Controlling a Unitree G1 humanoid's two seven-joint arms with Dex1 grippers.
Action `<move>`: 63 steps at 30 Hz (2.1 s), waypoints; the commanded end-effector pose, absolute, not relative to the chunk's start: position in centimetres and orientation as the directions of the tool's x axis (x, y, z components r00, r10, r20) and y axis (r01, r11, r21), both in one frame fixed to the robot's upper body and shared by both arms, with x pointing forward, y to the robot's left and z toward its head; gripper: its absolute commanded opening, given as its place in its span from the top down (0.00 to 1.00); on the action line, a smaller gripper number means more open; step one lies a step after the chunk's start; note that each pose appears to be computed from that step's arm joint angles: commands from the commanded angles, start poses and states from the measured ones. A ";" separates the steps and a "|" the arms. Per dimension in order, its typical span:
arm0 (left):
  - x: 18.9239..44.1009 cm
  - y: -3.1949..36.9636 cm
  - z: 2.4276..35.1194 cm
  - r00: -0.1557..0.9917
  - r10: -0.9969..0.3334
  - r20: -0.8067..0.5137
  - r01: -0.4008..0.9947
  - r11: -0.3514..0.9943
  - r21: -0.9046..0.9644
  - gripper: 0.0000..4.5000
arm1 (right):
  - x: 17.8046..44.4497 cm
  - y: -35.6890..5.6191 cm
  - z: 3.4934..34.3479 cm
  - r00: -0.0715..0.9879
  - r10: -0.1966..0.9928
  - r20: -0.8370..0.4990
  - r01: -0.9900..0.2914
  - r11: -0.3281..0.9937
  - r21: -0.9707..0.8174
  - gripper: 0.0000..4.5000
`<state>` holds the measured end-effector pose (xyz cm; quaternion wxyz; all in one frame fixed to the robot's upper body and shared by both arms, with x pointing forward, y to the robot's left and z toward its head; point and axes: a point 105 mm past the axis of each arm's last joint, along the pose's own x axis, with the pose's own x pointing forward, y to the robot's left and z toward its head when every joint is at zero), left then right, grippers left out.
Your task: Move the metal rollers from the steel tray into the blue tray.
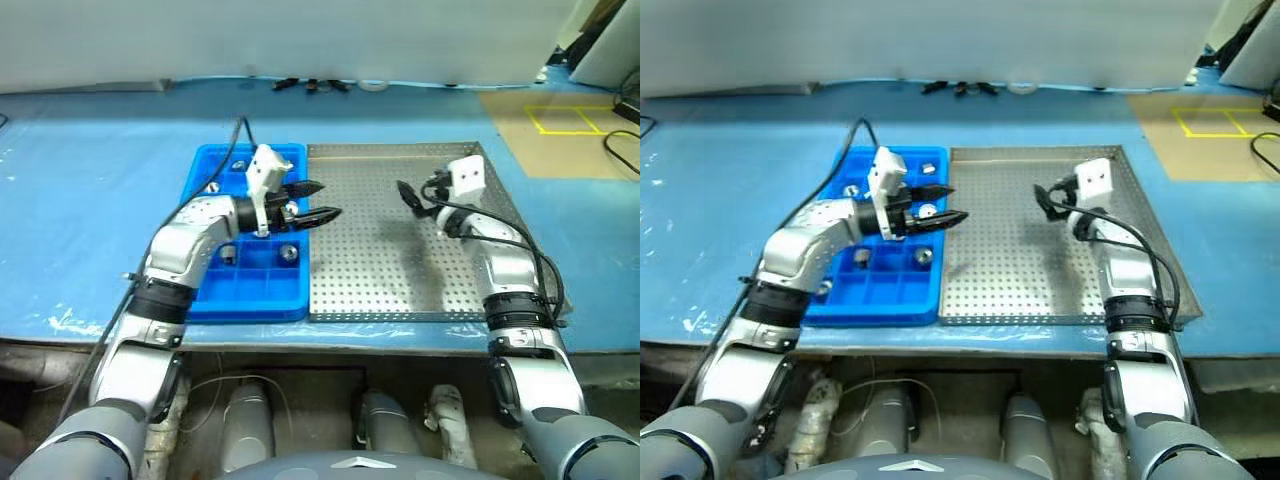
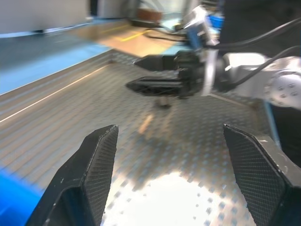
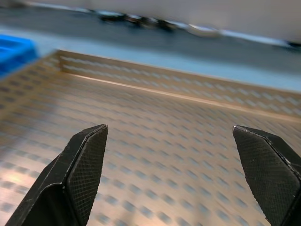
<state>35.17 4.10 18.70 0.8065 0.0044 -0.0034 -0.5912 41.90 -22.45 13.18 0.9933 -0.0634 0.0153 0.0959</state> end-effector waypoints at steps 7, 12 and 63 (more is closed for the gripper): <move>35.0 2.7 20.8 0.219 -0.975 0.037 0.973 0.221 0.072 0.17 | 42.5 -23.2 11.6 0.993 0.113 -0.040 -0.118 0.980 -0.163 0.01; 35.0 3.2 20.5 0.229 -0.973 0.027 0.971 0.231 0.062 0.17 | 42.8 -22.7 10.2 0.990 0.115 -0.080 -0.125 0.982 -0.142 0.01; 26.2 20.2 16.0 0.643 -0.739 -0.201 0.750 0.660 -0.030 0.17 | 29.5 3.0 14.2 0.050 0.994 -0.096 -0.987 0.064 0.150 0.63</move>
